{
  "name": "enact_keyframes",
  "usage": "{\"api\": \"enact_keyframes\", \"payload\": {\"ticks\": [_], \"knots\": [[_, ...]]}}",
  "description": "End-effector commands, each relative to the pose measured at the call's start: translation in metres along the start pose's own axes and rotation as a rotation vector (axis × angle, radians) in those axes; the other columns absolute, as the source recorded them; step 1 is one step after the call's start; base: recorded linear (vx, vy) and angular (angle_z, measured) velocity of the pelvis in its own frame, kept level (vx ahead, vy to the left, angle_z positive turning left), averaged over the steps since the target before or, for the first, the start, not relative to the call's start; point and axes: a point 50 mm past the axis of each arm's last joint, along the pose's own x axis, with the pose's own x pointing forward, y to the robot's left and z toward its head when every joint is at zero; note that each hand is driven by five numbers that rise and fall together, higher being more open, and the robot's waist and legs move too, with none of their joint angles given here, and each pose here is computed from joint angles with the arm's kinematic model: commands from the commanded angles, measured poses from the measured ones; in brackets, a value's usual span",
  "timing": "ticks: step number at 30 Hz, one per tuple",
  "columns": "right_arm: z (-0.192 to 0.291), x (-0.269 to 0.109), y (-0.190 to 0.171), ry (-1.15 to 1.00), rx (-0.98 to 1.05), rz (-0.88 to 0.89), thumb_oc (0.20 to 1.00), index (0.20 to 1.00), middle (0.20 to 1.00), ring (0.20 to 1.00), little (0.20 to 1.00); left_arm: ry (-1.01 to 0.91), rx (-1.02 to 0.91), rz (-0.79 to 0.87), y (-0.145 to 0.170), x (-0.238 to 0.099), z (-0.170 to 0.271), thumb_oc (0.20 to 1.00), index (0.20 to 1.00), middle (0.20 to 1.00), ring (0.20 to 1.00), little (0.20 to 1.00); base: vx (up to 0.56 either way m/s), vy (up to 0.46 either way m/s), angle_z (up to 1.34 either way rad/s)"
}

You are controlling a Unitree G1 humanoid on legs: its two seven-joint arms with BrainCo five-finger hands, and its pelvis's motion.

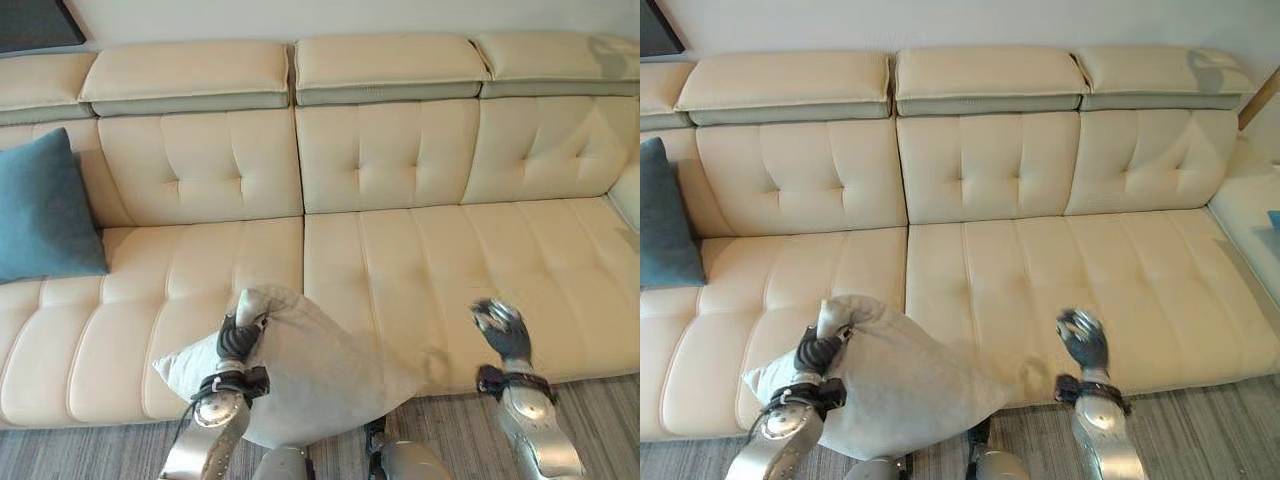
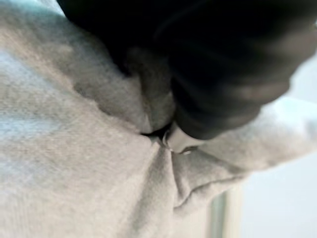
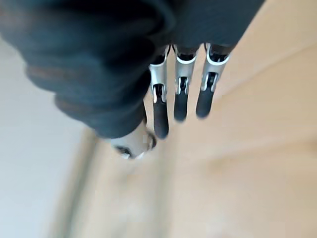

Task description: Pick up all the scattered cushions and arrange them neatly on the sofa.

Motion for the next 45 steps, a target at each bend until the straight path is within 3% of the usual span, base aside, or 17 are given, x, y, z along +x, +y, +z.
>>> {"api": "enact_keyframes", "payload": {"ticks": [1, 3, 6, 12, 16, 22, 24, 26, 30, 36, 40, 45], "knots": [[-0.008, 0.006, 0.002, 0.075, 0.215, -0.063, 1.000, 1.000, 1.000, 1.000, 1.000, -0.482, -0.216, -0.118, -0.012, -0.002, 0.093, 0.200, 0.200, 0.200, 0.200, 0.200, 0.06, 0.064, -0.25], [-0.037, 0.004, 0.003, 0.212, 0.338, -0.115, 1.000, 1.000, 1.000, 1.000, 1.000, -0.509, -0.238, -0.133, -0.010, -0.004, 0.100, 0.200, 0.200, 0.200, 0.200, 0.200, 0.05, 0.067, -0.16], [-0.047, -0.001, 0.018, 0.271, 0.365, -0.076, 1.000, 1.000, 1.000, 1.000, 1.000, -0.503, -0.269, -0.141, -0.010, -0.005, 0.099, 0.200, 0.200, 0.200, 0.200, 0.200, 0.02, 0.044, -0.03], [-0.004, -0.004, 0.090, 0.181, 0.622, 0.136, 1.000, 1.000, 1.000, 1.000, 1.000, -0.422, -0.364, -0.172, -0.018, -0.008, 0.085, 0.200, 0.200, 0.200, 0.200, 0.200, 0.02, 0.011, 0.01], [0.019, -0.012, 0.119, 0.144, 0.705, 0.244, 1.000, 1.000, 1.000, 1.000, 1.000, -0.394, -0.384, -0.190, -0.023, -0.009, 0.081, 0.200, 0.200, 0.200, 0.200, 0.200, 0.00, 0.007, 0.04], [0.038, -0.049, 0.160, 0.091, 0.629, 0.506, 1.000, 1.000, 1.000, 1.000, 1.000, -0.374, -0.374, -0.203, -0.031, -0.008, 0.078, 0.200, 0.200, 0.200, 0.200, 0.200, 0.00, 0.002, 0.13], [0.030, -0.061, 0.152, 0.033, 0.431, 0.579, 1.000, 1.000, 1.000, 1.000, 1.000, -0.377, -0.323, -0.178, -0.029, -0.006, 0.077, 0.200, 0.200, 0.200, 0.200, 0.200, 0.02, 0.004, 0.13], [0.029, -0.060, 0.146, 0.002, 0.357, 0.574, 1.000, 1.000, 1.000, 1.000, 1.000, -0.386, -0.305, -0.165, -0.027, -0.006, 0.077, 0.200, 0.200, 0.200, 0.200, 0.200, 0.00, 0.000, 0.00], [0.038, -0.034, 0.108, -0.130, 0.188, 0.366, 1.000, 1.000, 1.000, 1.000, 1.000, -0.414, -0.278, -0.119, -0.018, -0.008, 0.080, 0.200, 0.200, 0.200, 0.200, 0.200, 0.00, 0.000, 0.00], [0.036, -0.021, 0.072, -0.169, 0.091, 0.217, 1.000, 1.000, 1.000, 1.000, 1.000, -0.440, -0.256, -0.100, -0.010, -0.011, 0.084, 0.200, 0.200, 0.200, 0.200, 0.200, 0.00, 0.009, -0.03], [0.010, -0.025, 0.043, -0.117, -0.110, 0.200, 1.000, 1.000, 1.000, 1.000, 1.000, -0.429, -0.203, -0.082, -0.002, -0.013, 0.081, 0.200, 0.200, 0.200, 0.200, 0.200, 0.01, 0.005, -0.02], [-0.011, -0.040, 0.043, -0.031, -0.062, 0.229, 1.000, 1.000, 1.000, 1.000, 1.000, -0.420, -0.180, -0.042, 0.004, -0.013, 0.079, 0.200, 0.200, 0.200, 0.200, 0.200, 0.01, 0.003, -0.04]]}}
